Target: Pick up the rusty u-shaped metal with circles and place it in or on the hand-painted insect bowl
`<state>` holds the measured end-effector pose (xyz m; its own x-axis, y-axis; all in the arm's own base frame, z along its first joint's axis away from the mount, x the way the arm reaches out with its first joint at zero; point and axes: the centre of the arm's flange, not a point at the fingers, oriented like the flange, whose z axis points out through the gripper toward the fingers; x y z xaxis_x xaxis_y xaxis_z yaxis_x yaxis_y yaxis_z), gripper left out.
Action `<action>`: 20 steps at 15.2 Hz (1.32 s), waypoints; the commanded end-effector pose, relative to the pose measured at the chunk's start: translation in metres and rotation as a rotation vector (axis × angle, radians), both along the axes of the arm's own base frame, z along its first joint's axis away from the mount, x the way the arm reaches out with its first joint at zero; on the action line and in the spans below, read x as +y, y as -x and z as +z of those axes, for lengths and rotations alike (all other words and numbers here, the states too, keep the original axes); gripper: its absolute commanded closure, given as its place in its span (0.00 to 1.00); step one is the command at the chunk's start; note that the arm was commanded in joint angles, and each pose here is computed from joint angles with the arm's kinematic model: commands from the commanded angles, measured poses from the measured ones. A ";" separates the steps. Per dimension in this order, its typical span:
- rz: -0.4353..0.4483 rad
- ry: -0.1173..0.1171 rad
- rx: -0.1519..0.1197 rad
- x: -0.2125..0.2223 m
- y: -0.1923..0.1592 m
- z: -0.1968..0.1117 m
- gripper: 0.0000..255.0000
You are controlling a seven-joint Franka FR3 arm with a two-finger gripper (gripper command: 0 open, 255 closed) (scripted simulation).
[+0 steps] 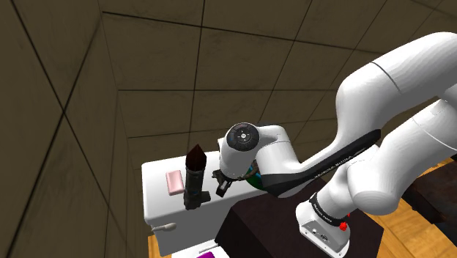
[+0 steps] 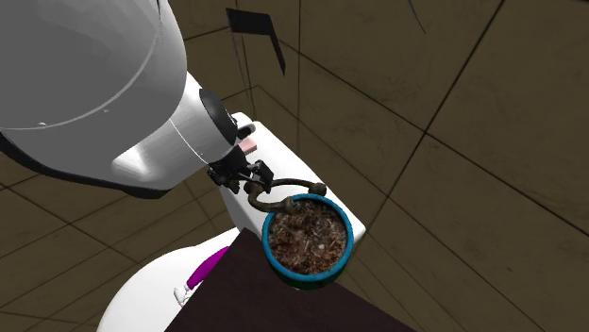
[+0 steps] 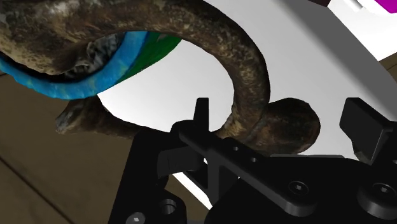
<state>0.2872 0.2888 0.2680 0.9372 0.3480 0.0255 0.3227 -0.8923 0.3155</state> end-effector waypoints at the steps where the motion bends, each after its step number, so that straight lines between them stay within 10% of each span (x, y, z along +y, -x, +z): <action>1: 0.000 0.000 -0.001 -0.001 0.000 -0.005 0.00; 8: 0.000 0.000 -0.001 -0.001 0.000 -0.004 0.00; 9: 0.000 0.000 -0.001 -0.001 0.000 -0.004 1.00; 20: 0.000 0.000 -0.001 -0.001 0.000 0.006 1.00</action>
